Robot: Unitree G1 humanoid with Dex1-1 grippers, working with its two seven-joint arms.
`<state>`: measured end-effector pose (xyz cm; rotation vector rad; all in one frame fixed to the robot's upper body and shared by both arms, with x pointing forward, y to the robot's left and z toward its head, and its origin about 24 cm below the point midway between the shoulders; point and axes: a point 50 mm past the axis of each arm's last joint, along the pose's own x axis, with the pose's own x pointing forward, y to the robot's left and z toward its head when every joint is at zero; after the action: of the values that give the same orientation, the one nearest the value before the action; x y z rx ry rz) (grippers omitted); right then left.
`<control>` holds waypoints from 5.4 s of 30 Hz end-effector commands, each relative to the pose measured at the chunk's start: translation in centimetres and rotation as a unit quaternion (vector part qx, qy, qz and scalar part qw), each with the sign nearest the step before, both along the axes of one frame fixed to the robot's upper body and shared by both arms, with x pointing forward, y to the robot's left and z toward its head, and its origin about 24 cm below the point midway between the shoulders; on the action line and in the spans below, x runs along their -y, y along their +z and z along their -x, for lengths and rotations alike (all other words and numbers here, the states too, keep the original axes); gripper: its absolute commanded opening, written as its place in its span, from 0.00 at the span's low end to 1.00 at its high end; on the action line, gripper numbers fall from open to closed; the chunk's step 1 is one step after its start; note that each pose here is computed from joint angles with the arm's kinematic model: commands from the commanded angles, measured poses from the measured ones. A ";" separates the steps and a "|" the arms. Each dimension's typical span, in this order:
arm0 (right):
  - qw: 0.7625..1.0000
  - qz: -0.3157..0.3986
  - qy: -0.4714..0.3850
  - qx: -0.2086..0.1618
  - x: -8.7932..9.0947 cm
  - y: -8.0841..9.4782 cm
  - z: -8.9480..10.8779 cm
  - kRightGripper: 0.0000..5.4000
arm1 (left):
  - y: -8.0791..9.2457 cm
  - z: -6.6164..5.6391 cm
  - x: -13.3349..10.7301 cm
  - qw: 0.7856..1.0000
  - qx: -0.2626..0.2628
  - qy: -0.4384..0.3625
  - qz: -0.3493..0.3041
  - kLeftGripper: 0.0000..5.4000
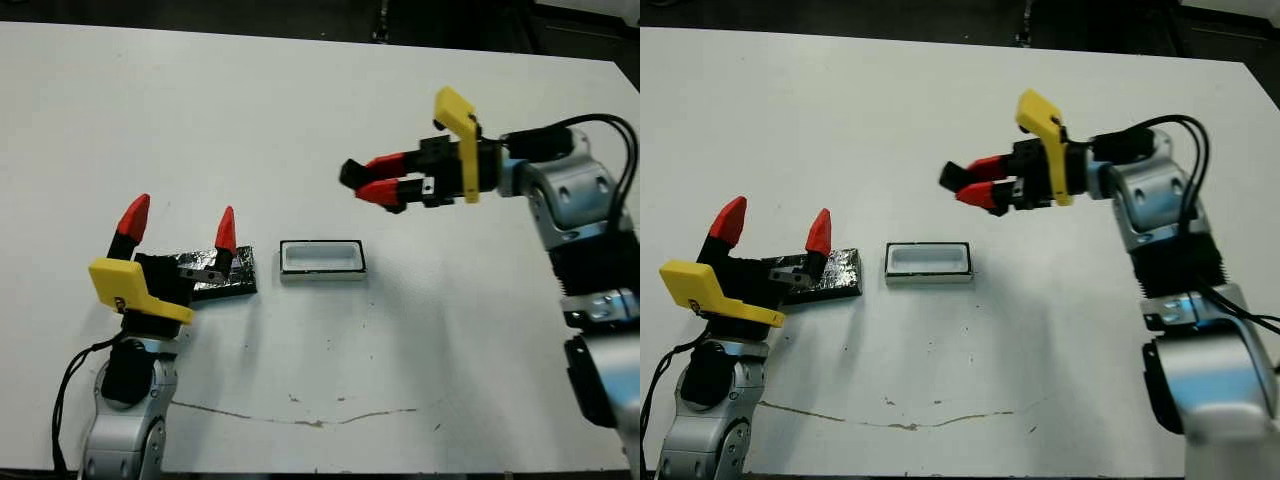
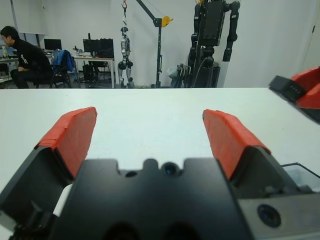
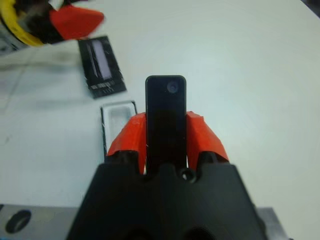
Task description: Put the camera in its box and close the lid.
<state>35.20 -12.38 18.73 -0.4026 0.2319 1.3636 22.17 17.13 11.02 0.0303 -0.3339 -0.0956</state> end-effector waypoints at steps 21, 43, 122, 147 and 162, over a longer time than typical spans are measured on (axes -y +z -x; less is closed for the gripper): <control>0.995 0.060 0.082 -0.025 -4.1 -2.4 0.5 0.31 | -0.4 0.1 -0.2 1.000 -0.007 0.006 -0.008 1.00; 0.993 0.072 0.088 -0.035 -4.2 -4.2 0.9 0.31 | -0.6 0.2 -0.2 1.000 -0.010 0.006 -0.008 1.00; 0.989 0.105 0.102 -0.019 -2.1 -5.1 1.2 0.91 | -0.7 0.3 0.1 1.000 -0.015 0.003 0.001 1.00; 0.948 -0.122 -0.272 0.107 7.6 -3.6 8.8 0.90 | -0.5 0.1 0.0 1.000 -0.011 0.001 0.000 1.00; 0.859 -0.208 -0.452 0.121 8.6 -9.5 14.1 0.48 | -0.4 -0.1 0.0 1.000 -0.010 -0.005 -0.005 1.00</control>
<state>21.35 -20.61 9.73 -0.0852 -0.0949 0.4397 22.29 16.96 10.92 0.0243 -0.3314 -0.1033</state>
